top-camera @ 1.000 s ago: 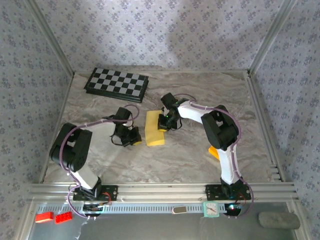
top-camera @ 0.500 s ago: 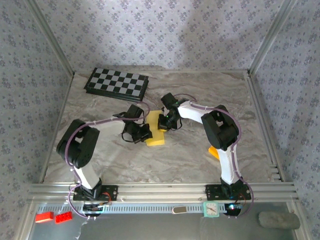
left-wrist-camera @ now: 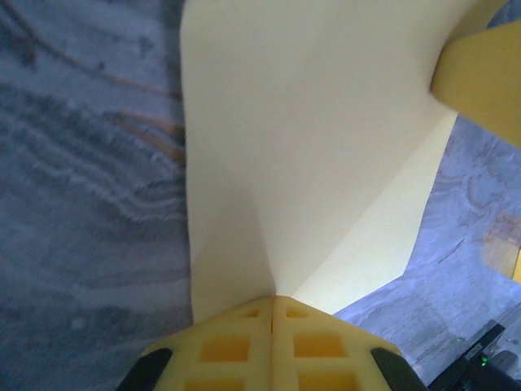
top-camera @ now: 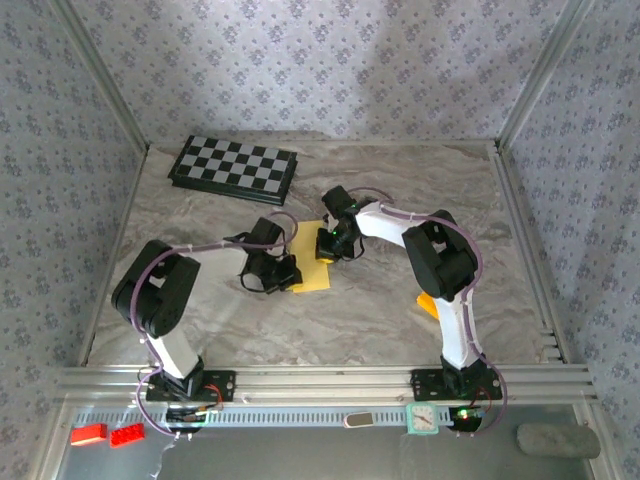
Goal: Fold a paper plane with a square sheet of paper (pick it up from the middle)
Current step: First fold the square sheet of paper in half at the center of the table.
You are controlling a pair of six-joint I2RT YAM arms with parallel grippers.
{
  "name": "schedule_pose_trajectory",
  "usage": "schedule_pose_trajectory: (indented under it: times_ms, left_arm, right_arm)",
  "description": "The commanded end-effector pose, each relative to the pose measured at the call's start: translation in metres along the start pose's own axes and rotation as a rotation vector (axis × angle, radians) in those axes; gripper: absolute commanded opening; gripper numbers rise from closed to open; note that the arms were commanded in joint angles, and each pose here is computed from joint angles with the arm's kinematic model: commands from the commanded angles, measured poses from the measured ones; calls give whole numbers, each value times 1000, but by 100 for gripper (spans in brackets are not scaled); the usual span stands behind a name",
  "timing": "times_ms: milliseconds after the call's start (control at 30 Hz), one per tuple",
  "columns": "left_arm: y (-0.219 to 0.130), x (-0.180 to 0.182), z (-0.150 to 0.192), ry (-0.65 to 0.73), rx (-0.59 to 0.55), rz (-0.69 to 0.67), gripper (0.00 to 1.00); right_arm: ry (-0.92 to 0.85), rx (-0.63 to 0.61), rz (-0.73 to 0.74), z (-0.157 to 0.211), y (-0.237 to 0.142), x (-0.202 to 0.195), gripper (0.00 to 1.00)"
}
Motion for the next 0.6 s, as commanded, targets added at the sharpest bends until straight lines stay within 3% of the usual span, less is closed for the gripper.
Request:
schedule_pose_trajectory:
  times_ms: [0,233,433,567]
  left_arm:
    - [0,39,48,-66,164,-150,0]
    - [-29,30,37,11,137,-177,0]
    - [-57,-15,-14,83,-56,-57,0]
    - [-49,-36,-48,82,-146,31,0]
  right_arm:
    - [121,95,473,26,44,-119,6]
    - [119,90,479,25,43,-120,5]
    - [121,92,476,25,43,-120,5]
    - [124,95,474,25,44,-120,5]
Point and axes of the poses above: each hand's point on the last joint's axis, 136 mm out from that joint toward the fingers, its own y axis out along the fingers, its own x axis along the line the jaws close on, z = x × y, the point moved 4 cm from there along -y, back along the fingers, and after that the axes turned 11 degrees about y, right-handed, at the moved point
